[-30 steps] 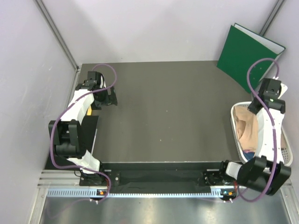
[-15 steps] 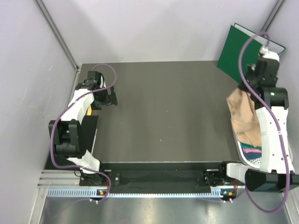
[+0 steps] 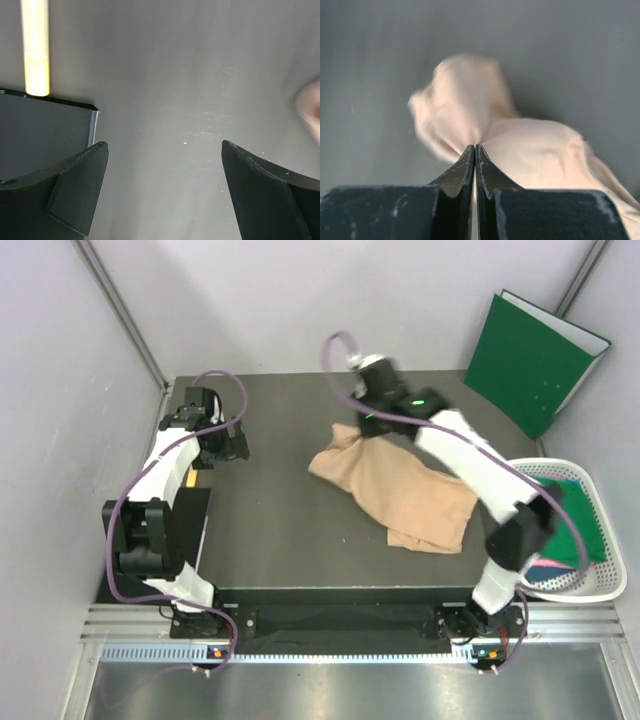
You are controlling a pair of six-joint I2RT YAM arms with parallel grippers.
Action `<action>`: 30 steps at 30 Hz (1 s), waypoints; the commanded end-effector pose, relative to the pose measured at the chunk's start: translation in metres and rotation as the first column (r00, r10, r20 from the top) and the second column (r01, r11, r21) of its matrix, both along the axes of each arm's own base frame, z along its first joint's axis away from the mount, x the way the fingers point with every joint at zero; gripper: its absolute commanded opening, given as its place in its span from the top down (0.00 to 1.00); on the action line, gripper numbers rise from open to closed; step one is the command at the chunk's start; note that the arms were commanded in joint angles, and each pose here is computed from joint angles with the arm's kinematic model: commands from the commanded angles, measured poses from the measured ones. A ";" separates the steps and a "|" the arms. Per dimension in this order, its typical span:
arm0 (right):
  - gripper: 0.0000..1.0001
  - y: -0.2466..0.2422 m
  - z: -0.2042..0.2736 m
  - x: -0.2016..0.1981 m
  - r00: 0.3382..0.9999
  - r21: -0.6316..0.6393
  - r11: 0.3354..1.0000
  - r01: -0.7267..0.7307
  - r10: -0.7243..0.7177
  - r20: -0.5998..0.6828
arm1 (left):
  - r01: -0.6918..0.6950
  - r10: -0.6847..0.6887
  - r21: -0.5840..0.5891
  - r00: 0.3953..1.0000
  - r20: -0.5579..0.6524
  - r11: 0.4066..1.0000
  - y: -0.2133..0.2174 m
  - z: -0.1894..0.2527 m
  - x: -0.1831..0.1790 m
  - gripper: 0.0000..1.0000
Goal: Fold and stack the t-shirts
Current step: Move the tshirt to the center of the board
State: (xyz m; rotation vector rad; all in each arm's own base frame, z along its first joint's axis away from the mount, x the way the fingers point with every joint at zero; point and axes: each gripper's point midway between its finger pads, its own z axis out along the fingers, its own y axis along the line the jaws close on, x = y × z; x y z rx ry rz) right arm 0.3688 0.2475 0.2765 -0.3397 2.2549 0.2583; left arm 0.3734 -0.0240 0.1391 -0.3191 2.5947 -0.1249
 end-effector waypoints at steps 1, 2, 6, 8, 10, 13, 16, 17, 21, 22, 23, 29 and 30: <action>1.00 0.111 -0.020 -0.038 0.957 -0.030 0.957 -0.287 0.286 -0.049 | -0.023 0.019 0.048 0.996 0.087 0.999 0.009 0.033 0.003 0.00; 1.00 0.139 -0.016 -0.059 0.931 -0.025 0.931 -0.363 0.362 -0.046 | -0.030 0.024 0.056 0.996 0.089 0.998 0.011 0.034 0.002 0.00; 1.00 0.193 0.030 -0.091 0.873 0.086 0.869 -0.487 0.486 0.032 | -0.038 0.032 0.071 0.995 0.092 0.997 0.014 0.035 0.000 0.00; 1.00 0.199 0.060 -0.103 0.857 0.184 0.838 -0.514 0.509 0.079 | -0.044 0.037 0.080 0.996 0.086 0.996 0.016 0.034 -0.001 0.00; 1.00 0.193 0.090 -0.108 0.854 0.228 0.823 -0.520 0.497 0.150 | -0.053 0.045 0.092 0.995 0.085 0.994 0.019 0.033 -0.003 0.00; 1.00 0.166 0.126 -0.105 0.871 0.268 0.831 -0.487 0.438 0.223 | -0.049 0.042 0.088 0.996 0.082 0.995 0.018 0.030 -0.004 0.00; 1.00 0.119 0.151 -0.092 0.906 0.297 0.868 -0.398 0.322 0.274 | -0.045 0.040 0.079 0.997 0.071 0.996 0.016 0.027 -0.004 0.00; 1.00 0.100 0.160 -0.077 0.921 0.332 0.877 -0.346 0.251 0.298 | -0.044 0.039 0.078 0.997 0.066 0.996 0.016 0.025 -0.005 0.00; 1.00 0.008 0.126 -0.044 0.969 0.360 0.927 -0.102 0.012 0.245 | -0.040 0.036 0.063 0.998 0.055 0.997 0.013 0.020 -0.005 0.00; 1.00 -0.018 0.095 -0.042 0.980 0.333 0.943 -0.022 -0.047 0.196 | -0.039 0.035 0.058 0.998 0.055 0.998 0.012 0.020 -0.005 0.00; 1.00 -0.052 0.078 -0.028 0.976 0.324 0.943 0.081 -0.141 0.168 | -0.032 0.029 0.048 0.998 0.052 0.998 0.010 0.019 -0.005 0.00; 1.00 -0.186 -0.038 -0.027 0.843 0.159 0.834 0.529 -0.538 0.018 | 0.009 -0.008 -0.026 0.999 0.043 1.000 -0.006 0.013 -0.007 0.01; 1.00 -0.200 -0.044 -0.029 0.812 0.146 0.805 0.575 -0.583 0.015 | 0.031 -0.029 -0.054 0.999 0.046 0.998 -0.013 0.013 -0.007 0.00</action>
